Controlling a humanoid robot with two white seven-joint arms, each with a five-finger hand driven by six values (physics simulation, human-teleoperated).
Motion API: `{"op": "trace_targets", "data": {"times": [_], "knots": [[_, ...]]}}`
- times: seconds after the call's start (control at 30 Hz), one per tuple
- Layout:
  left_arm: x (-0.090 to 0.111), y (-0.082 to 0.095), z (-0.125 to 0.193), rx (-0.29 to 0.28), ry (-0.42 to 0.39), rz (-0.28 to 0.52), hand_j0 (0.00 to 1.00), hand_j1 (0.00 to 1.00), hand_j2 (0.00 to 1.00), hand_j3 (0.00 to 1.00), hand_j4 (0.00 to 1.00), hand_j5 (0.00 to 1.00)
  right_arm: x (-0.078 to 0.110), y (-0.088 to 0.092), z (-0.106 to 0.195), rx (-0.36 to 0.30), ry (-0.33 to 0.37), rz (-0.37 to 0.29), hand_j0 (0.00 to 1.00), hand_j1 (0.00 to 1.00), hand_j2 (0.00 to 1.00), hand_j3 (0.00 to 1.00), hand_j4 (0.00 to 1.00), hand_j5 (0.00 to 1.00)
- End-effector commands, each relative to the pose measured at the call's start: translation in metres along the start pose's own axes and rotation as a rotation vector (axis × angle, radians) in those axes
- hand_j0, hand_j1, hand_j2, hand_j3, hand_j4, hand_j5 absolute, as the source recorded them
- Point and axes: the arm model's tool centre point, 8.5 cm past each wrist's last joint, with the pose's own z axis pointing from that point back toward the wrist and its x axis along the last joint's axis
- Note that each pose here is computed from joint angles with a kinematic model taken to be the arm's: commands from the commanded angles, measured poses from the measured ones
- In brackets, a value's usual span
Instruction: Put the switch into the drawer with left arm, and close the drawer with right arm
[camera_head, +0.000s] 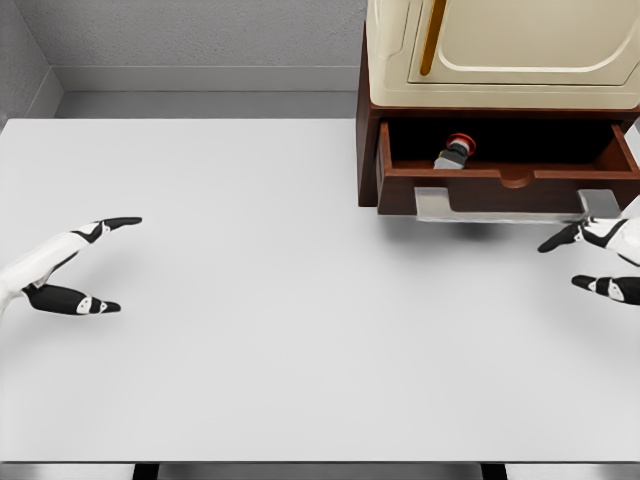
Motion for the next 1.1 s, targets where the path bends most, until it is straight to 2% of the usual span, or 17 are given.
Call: {"op": "trace_targets", "data": {"times": [0.0, 0.03, 0.1, 0.33, 0.4, 0.5, 0.7, 1.07], "knots": [[0.000, 0.007, 0.004, 0.042, -0.007, 0.018, 1.00, 1.00, 1.00, 1.00, 1.00, 1.00, 0.000, 0.003, 0.000, 0.007, 0.000, -0.009, 0.68, 0.68, 0.68, 0.68, 0.68, 0.68], [0.000, 0.012, 0.007, 0.064, -0.003, 0.013, 1.00, 1.00, 1.00, 1.00, 1.00, 1.00, 0.000, 0.003, 0.000, 0.011, 0.000, -0.007, 0.68, 0.68, 0.68, 0.68, 0.68, 0.68], [0.000, 0.012, 0.007, 0.075, -0.007, 0.020, 1.00, 1.00, 1.00, 1.00, 1.00, 1.00, 0.001, 0.004, 0.000, 0.014, -0.001, -0.010, 0.68, 0.68, 0.68, 0.68, 0.68, 0.68], [0.000, 0.011, 0.006, 0.076, -0.010, 0.021, 1.00, 1.00, 1.00, 1.00, 1.00, 1.00, 0.001, 0.012, -0.003, 0.010, -0.006, -0.015, 0.68, 0.68, 0.68, 0.68, 0.68, 0.68], [0.000, 0.011, 0.006, 0.078, -0.010, 0.022, 1.00, 1.00, 1.00, 1.00, 1.00, 1.00, 0.001, 0.010, -0.005, 0.008, -0.009, 0.001, 0.68, 0.68, 0.68, 0.68, 0.68, 0.68], [0.000, 0.011, 0.006, 0.078, -0.010, 0.022, 1.00, 1.00, 1.00, 1.00, 1.00, 1.00, 0.004, 0.018, -0.020, -0.019, -0.043, 0.003, 0.68, 0.68, 0.68, 0.68, 0.68, 0.68], [0.000, 0.010, 0.005, 0.079, -0.011, 0.023, 1.00, 1.00, 1.00, 1.00, 1.00, 1.00, 0.007, 0.022, -0.035, -0.038, -0.075, 0.016, 0.68, 0.68, 0.68, 0.68, 0.68, 0.68], [0.000, 0.010, 0.005, 0.079, -0.011, 0.023, 1.00, 1.00, 1.00, 1.00, 1.00, 1.00, 0.009, 0.020, -0.044, -0.052, -0.094, 0.026, 0.68, 0.68, 0.68, 0.68, 0.68, 0.68]]}}
